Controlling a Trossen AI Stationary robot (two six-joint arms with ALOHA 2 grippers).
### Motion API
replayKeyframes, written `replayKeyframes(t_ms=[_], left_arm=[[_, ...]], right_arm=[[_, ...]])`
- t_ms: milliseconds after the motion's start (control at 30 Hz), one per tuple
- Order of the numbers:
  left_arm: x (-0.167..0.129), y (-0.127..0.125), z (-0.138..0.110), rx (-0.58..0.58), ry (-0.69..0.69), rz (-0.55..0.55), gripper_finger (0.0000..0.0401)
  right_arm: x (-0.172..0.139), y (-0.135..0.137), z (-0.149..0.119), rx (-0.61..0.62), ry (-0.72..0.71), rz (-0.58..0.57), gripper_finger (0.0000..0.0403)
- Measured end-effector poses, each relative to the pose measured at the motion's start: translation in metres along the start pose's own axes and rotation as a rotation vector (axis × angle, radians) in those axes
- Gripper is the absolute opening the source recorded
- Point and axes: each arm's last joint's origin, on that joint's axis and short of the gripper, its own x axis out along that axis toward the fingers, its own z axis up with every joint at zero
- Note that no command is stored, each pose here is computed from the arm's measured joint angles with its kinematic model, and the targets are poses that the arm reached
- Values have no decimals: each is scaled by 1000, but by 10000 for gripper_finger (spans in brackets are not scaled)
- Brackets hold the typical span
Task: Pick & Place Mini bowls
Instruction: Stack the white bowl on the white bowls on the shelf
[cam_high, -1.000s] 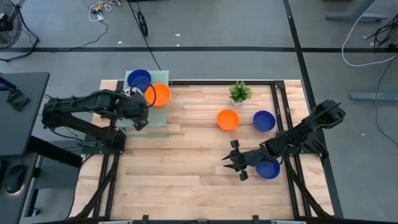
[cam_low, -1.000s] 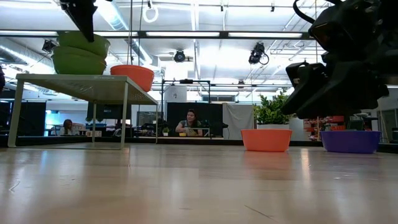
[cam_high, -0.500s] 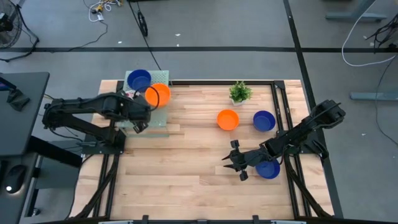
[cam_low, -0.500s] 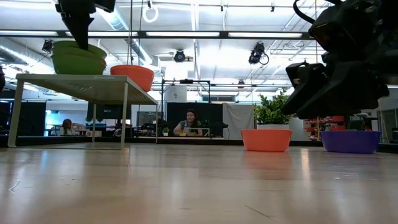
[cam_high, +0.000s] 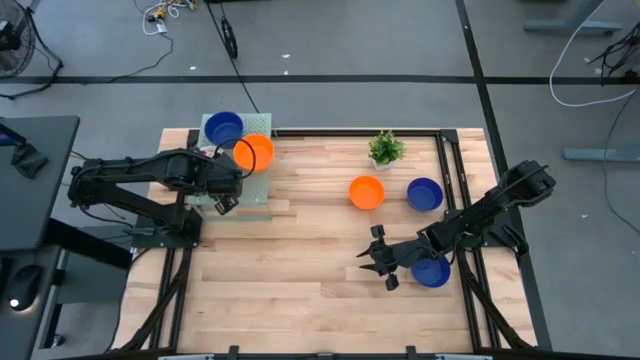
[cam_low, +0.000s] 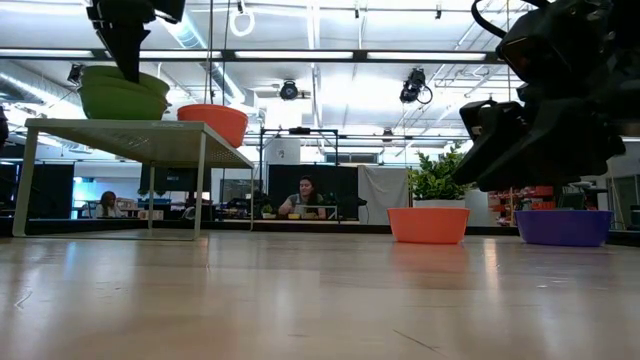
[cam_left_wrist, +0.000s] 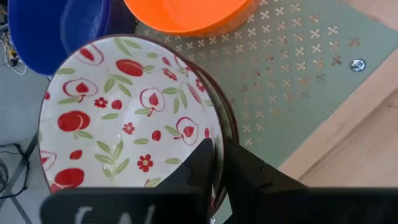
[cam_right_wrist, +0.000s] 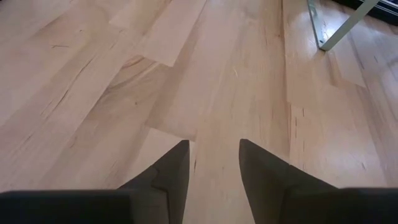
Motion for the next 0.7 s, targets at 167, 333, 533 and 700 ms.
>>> replayKeyframes(t_ms=[167, 333, 533, 700], left_arm=[[0, 0, 0, -4, -2, 6, 69], [-2, 0, 0, -8, 2, -12, 119], [-18, 5, 6, -31, -34, -79, 171], [-33, 11, 11, -62, -85, -115, 173]], right_arm=[[0, 0, 0, 0, 0, 0, 141], [0, 0, 0, 0, 0, 0, 141], [0, 0, 0, 0, 0, 0, 141], [0, 0, 0, 0, 0, 0, 141]])
